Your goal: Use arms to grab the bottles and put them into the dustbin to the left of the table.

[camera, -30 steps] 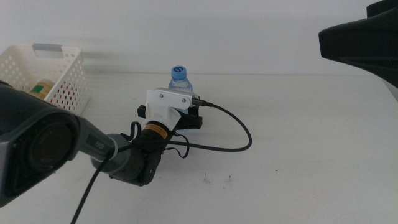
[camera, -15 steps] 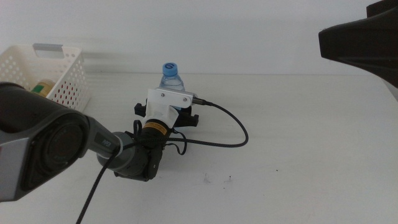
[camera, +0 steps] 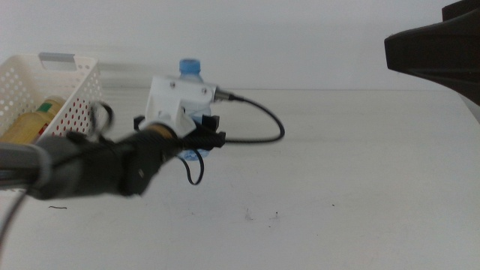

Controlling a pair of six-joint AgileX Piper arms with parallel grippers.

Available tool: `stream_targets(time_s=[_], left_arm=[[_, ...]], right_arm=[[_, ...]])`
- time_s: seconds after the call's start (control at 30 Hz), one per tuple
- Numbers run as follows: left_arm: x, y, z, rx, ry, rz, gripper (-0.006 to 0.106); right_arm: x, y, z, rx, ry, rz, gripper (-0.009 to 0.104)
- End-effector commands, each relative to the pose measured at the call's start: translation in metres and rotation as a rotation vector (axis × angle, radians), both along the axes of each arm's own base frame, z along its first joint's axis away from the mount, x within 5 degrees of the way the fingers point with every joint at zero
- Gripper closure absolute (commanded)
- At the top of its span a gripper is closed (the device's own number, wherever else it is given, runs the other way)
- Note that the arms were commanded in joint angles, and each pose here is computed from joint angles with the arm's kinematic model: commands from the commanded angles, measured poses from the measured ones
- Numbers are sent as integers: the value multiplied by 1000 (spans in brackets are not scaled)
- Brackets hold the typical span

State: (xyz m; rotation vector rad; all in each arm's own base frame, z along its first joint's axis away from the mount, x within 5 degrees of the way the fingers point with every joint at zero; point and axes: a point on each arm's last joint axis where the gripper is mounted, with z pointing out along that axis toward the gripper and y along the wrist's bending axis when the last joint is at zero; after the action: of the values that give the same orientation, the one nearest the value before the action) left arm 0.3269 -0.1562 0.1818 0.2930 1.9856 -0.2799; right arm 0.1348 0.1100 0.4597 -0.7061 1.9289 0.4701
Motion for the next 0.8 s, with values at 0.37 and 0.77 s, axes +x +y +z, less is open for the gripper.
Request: stream_targets(time_s=[0.37,0.77], left_arm=[[33,93,165,256,245,-23,102],[63,216,169,256,519,126,102]], right_arm=[[-2,-1,3,1,-18,6,24],[-2,-1,3,1,-18,6,24]])
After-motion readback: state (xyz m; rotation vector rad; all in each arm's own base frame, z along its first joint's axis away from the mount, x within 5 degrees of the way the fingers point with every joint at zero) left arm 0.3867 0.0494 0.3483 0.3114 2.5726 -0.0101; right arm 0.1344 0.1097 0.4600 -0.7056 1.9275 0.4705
